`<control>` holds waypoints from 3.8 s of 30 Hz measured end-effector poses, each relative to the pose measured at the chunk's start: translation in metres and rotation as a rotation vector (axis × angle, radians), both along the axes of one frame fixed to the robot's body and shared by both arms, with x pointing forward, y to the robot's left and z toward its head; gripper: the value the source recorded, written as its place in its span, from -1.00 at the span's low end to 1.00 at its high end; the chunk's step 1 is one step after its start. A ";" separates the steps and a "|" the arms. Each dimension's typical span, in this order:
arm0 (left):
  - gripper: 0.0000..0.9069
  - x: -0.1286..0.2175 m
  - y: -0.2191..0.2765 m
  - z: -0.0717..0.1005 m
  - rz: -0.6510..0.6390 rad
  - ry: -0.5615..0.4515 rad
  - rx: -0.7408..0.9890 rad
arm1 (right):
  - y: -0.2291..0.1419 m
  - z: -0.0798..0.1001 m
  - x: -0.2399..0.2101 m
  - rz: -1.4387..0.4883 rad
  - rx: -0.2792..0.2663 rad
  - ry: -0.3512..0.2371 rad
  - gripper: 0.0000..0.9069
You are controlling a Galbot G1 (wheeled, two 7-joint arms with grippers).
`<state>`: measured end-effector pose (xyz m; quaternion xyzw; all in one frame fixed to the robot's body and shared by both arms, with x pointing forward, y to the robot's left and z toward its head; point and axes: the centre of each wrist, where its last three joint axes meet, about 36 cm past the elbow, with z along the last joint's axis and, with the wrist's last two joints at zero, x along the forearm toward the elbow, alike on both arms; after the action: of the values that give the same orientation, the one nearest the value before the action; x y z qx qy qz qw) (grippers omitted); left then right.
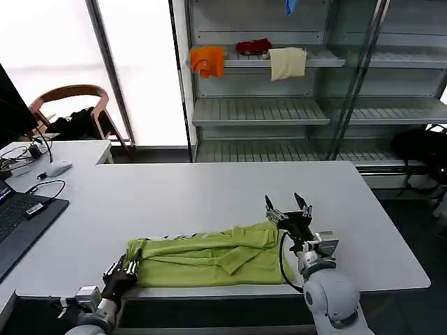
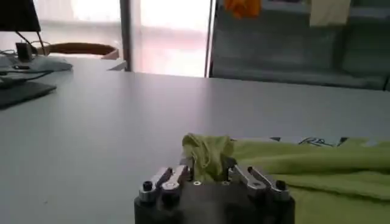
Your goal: Fold and organize the clothes.
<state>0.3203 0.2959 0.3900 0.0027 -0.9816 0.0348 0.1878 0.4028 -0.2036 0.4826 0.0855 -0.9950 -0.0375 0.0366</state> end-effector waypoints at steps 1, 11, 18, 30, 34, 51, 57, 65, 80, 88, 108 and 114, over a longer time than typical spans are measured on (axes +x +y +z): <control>-1.00 0.000 0.000 -0.001 -0.002 -0.003 0.001 | -0.001 0.000 0.000 -0.001 -0.001 0.000 1.00; -1.00 0.004 0.009 0.010 -0.003 -0.086 0.106 | -0.011 0.000 0.008 -0.014 -0.022 0.009 1.00; -1.00 0.013 0.053 0.031 0.026 -0.142 0.322 | -0.024 -0.006 0.023 -0.020 -0.068 0.021 1.00; -1.00 0.025 0.121 0.097 0.069 -0.204 0.653 | -0.035 -0.027 0.042 -0.032 -0.100 0.065 1.00; -1.00 0.023 0.095 0.107 0.049 -0.222 0.643 | -0.037 -0.030 0.043 -0.033 -0.109 0.073 1.00; -0.98 0.027 -0.063 0.086 -0.162 -0.176 0.320 | -0.041 -0.039 0.045 -0.046 -0.123 0.088 1.00; -0.98 0.029 -0.094 0.075 -0.203 -0.137 0.263 | -0.037 -0.043 0.044 -0.033 -0.130 0.095 1.00; 1.00 0.033 -0.117 0.056 -0.225 -0.074 0.246 | -0.037 -0.044 0.047 -0.029 -0.140 0.084 1.00; 1.00 0.041 -0.159 0.027 -0.251 0.007 0.171 | -0.035 -0.047 0.049 -0.016 -0.160 0.071 1.00; 1.00 0.040 -0.153 0.035 -0.262 -0.028 0.085 | -0.035 -0.045 0.053 -0.016 -0.164 0.065 1.00; 1.00 0.040 0.031 0.042 -0.017 -0.020 0.013 | -0.043 -0.051 0.062 -0.035 -0.179 0.086 1.00; 1.00 0.039 0.046 0.038 0.003 0.003 -0.050 | -0.043 -0.052 0.063 -0.039 -0.180 0.092 1.00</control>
<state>0.3596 0.3417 0.4284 -0.0004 -0.9801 0.0594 0.1893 0.4661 -0.2464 0.4301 0.0608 -0.9930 0.0475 0.0889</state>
